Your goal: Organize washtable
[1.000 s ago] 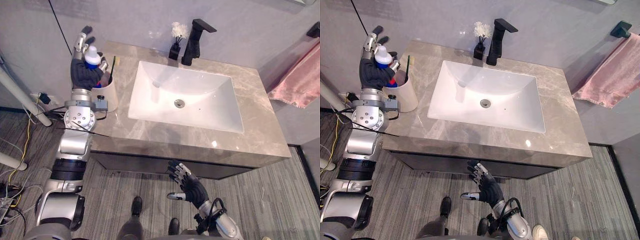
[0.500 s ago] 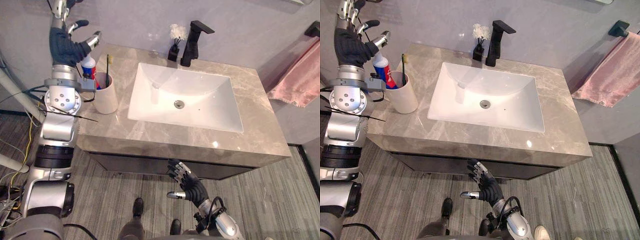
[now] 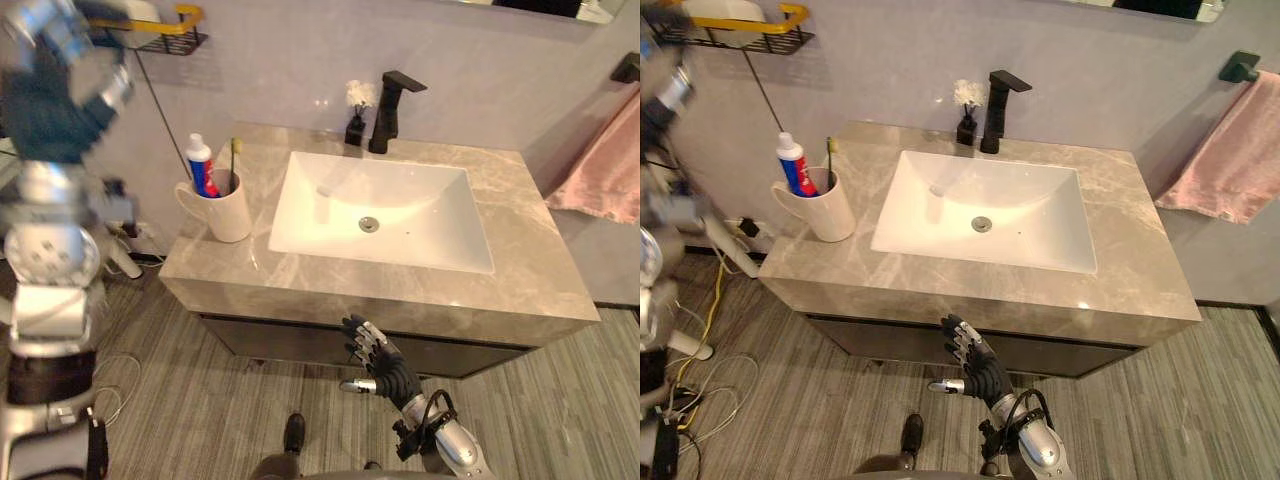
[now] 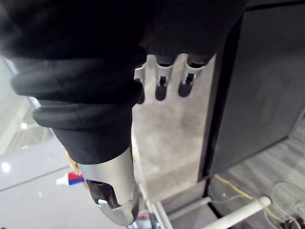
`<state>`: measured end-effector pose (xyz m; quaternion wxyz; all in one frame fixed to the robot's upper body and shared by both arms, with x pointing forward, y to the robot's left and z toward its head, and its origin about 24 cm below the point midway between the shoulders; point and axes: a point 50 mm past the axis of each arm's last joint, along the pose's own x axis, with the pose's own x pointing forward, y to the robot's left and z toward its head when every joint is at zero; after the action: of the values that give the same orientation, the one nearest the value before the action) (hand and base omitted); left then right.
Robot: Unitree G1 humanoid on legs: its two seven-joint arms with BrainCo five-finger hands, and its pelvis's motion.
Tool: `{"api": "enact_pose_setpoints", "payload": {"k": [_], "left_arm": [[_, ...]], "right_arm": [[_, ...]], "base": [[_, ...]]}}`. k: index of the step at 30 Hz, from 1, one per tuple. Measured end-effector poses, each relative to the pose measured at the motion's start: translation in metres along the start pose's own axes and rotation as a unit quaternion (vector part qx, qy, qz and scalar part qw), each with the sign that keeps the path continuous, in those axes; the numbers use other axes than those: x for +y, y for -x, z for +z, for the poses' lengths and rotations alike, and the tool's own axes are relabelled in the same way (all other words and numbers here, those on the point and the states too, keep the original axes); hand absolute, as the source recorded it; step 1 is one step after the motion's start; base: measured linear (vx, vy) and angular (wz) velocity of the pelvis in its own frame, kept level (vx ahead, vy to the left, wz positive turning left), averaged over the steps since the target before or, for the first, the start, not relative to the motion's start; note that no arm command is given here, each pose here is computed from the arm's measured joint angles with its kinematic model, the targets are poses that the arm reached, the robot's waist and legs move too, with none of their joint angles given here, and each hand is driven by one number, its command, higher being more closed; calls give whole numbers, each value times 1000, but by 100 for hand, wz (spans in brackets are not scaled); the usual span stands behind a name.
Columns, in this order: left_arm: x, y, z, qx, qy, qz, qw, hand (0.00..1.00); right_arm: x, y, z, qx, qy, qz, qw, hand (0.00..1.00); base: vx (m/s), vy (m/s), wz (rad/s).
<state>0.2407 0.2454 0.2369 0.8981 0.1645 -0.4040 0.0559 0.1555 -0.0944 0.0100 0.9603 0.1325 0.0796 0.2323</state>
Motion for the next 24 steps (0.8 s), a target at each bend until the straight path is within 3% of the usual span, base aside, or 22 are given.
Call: {"api": "enact_pose_setpoints", "payload": {"k": [5, 8, 17, 24], "left_arm": [[-24, 68, -36, 147, 80, 25, 985, 100], [-41, 89, -44, 197, 114, 13, 974, 100], [-54, 99, -54, 235, 140, 4, 962, 100], [-57, 111, -79, 299, 125, -2, 946, 100]], "right_arm": [[0, 0, -1, 1, -1, -5, 1000, 0], [0, 2, -3, 6, -6, -8, 1000, 0], [-3, 2, -2, 3, -8, -19, 1000, 0], [-7, 2, 0, 0, -5, -28, 1000, 0]], "base": [[-14, 3, 6], [8, 14, 6], [5, -3, -2], [13, -11, -14]]}}
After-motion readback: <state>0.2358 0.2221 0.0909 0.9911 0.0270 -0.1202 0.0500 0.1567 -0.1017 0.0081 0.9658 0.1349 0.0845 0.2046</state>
